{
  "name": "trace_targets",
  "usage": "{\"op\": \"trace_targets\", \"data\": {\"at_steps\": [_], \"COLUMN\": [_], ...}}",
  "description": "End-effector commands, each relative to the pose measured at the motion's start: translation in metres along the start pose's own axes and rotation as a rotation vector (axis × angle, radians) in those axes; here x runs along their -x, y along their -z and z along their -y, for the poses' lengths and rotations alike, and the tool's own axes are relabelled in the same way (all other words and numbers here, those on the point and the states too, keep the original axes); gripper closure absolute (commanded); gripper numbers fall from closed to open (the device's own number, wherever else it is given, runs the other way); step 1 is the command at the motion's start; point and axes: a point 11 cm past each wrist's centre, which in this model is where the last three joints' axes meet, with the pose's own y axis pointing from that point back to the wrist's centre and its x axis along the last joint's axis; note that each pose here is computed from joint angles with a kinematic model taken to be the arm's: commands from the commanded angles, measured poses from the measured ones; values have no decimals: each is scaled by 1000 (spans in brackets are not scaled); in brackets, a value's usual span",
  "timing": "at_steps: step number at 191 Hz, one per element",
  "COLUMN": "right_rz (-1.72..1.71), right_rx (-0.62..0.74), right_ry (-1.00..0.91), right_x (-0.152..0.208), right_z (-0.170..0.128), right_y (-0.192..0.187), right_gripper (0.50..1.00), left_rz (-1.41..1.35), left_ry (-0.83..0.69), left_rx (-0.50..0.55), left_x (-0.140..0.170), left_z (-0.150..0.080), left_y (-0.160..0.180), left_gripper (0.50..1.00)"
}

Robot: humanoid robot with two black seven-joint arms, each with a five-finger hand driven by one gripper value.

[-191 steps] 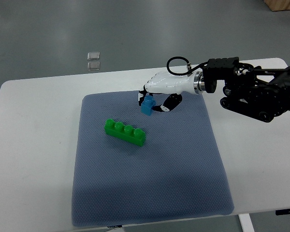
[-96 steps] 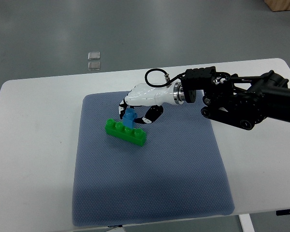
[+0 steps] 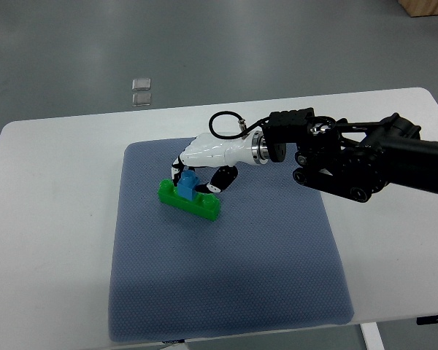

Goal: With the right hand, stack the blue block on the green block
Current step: 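Lower the blue block onto the green block's studs and press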

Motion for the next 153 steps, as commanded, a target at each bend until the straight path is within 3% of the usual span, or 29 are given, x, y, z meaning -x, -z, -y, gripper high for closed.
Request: {"op": "trace_targets", "data": {"at_steps": [1,153], "right_rz": [-5,5], "right_rx": [1,23], "right_ry": [7,3], "right_x": [3,7], "right_z": [0,0], "right_y": [0,-7], "right_gripper": [910,910], "left_rz": [1,-1], "left_ry": [0,0], "left_rx": [0,0], "left_x": [0,0], "left_z": [0,0], "left_y": [0,0], "left_gripper": [500,500]}}
